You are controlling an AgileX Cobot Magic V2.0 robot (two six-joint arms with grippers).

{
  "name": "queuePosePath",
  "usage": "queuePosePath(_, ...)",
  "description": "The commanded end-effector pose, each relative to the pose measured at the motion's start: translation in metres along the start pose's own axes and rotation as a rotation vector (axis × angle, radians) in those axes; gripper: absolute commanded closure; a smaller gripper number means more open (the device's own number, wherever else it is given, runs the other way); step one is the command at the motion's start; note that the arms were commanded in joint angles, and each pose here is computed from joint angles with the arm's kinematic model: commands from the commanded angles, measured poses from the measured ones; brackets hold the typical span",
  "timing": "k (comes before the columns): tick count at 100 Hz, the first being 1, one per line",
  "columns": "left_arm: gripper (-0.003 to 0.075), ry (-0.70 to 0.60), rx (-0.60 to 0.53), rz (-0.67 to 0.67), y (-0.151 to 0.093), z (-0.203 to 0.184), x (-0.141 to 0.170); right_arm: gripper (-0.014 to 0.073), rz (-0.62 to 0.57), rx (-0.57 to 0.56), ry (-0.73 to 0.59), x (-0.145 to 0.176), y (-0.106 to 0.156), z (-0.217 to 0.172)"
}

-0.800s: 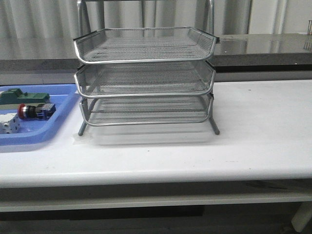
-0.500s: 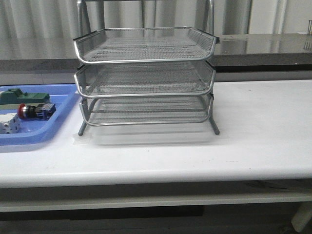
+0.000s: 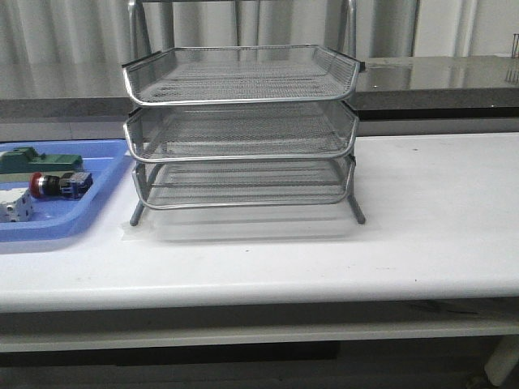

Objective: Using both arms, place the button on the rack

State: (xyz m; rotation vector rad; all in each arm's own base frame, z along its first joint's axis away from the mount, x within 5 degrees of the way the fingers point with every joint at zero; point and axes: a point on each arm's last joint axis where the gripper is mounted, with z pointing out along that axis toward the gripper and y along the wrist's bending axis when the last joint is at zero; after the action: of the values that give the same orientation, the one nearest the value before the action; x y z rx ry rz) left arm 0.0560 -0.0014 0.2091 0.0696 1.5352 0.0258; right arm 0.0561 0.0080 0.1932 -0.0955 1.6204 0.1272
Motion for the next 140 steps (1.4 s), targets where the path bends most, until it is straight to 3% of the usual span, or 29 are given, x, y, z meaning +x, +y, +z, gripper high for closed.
queuePosePath(1, 0.0741, -0.057, 0.002, -0.020, -0.001, -0.001, 0.010, 0.0652, -0.011, -0.002, -0.125, -0.015, 0.000, -0.003)
queuePosePath(28, 0.0741, -0.057, 0.002, -0.020, -0.001, -0.001, 0.010, 0.0652, -0.002, -0.005, -0.258, -0.032, 0.001, -0.007)
queuePosePath(44, 0.0741, -0.057, 0.002, -0.020, -0.001, -0.001, 0.010, 0.0652, 0.020, -0.008, -0.244, -0.055, 0.001, -0.013)
queuePosePath(74, 0.0741, -0.057, 0.002, -0.020, -0.001, -0.001, 0.010, 0.0652, 0.025, -0.012, -0.029, -0.111, 0.004, -0.008)
queuePosePath(98, 0.0741, -0.057, 0.002, -0.020, -0.001, -0.001, 0.010, 0.0652, 0.114, -0.052, 0.208, -0.147, 0.010, 0.018)
queuePosePath(117, 0.0741, -0.057, 0.002, -0.020, -0.001, -0.001, 0.010, 0.0652, 0.178, -0.076, 0.404, -0.152, 0.014, 0.055)
queuePosePath(140, 0.0741, -0.057, 0.002, -0.020, -0.001, -0.001, 0.010, 0.0652, 0.268, -0.091, 0.538, -0.139, 0.018, 0.087)
